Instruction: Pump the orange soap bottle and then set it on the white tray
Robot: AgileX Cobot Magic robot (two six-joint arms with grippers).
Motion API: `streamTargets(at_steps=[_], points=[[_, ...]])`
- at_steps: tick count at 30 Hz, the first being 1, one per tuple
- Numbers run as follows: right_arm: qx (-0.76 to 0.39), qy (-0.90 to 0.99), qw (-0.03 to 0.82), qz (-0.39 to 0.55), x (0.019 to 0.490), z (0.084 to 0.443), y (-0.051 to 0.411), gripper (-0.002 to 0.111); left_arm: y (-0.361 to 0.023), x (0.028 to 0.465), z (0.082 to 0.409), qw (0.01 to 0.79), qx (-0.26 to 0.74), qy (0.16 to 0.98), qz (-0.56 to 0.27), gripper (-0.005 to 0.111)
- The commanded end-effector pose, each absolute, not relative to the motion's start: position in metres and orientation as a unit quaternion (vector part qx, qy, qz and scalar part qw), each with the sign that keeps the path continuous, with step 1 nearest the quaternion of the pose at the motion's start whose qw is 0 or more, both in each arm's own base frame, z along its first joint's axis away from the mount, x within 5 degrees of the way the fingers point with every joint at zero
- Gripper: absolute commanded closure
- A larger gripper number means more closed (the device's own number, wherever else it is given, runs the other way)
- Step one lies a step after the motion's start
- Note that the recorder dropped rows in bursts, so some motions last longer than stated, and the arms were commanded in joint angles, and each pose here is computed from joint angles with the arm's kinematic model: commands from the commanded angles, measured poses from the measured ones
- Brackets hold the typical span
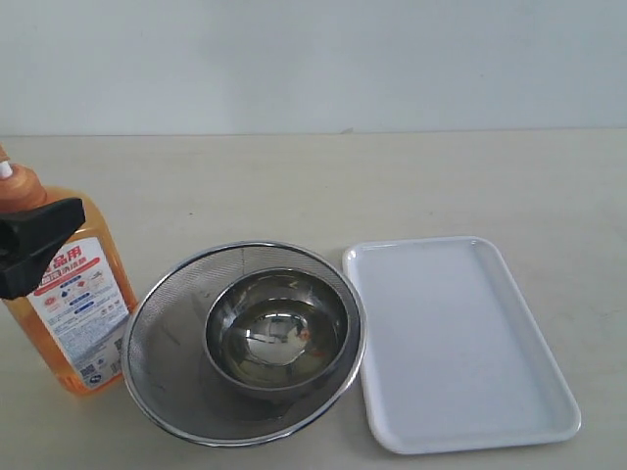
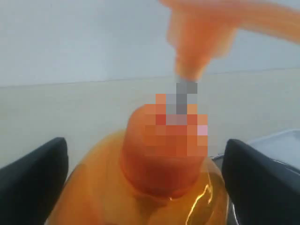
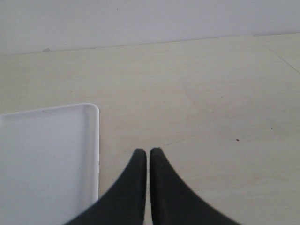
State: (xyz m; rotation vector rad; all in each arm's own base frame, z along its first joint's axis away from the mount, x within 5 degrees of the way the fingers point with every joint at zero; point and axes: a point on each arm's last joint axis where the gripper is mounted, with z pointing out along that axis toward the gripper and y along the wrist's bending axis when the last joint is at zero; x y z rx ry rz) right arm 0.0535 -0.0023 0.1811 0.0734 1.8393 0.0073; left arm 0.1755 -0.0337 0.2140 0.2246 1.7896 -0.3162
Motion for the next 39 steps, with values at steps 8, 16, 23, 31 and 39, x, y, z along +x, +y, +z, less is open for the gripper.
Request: streamTargets(at_steps=[8,16,23,31,39], points=[[0.032,0.792,0.609,-0.001,0.053,0.182,-0.003,0.108,-0.029,0.166,0.204,0.584,0.080,0.800,-0.116,0.026],[0.032,0.792,0.609,-0.001,0.053,0.182,-0.003,0.108,-0.029,0.157,0.191,0.571,0.072,0.808,-0.122,0.026],[0.032,0.792,0.609,-0.001,0.053,0.182,-0.003,0.108,-0.029,0.148,0.181,0.563,0.069,0.813,-0.131,0.026],[0.032,0.792,0.609,-0.001,0.053,0.182,-0.003,0.108,-0.031,0.147,0.184,0.587,0.069,0.794,-0.141,0.026],[0.032,0.792,0.609,-0.001,0.053,0.182,-0.003,0.108,-0.031,0.149,0.178,0.575,0.054,0.802,-0.154,0.026]])
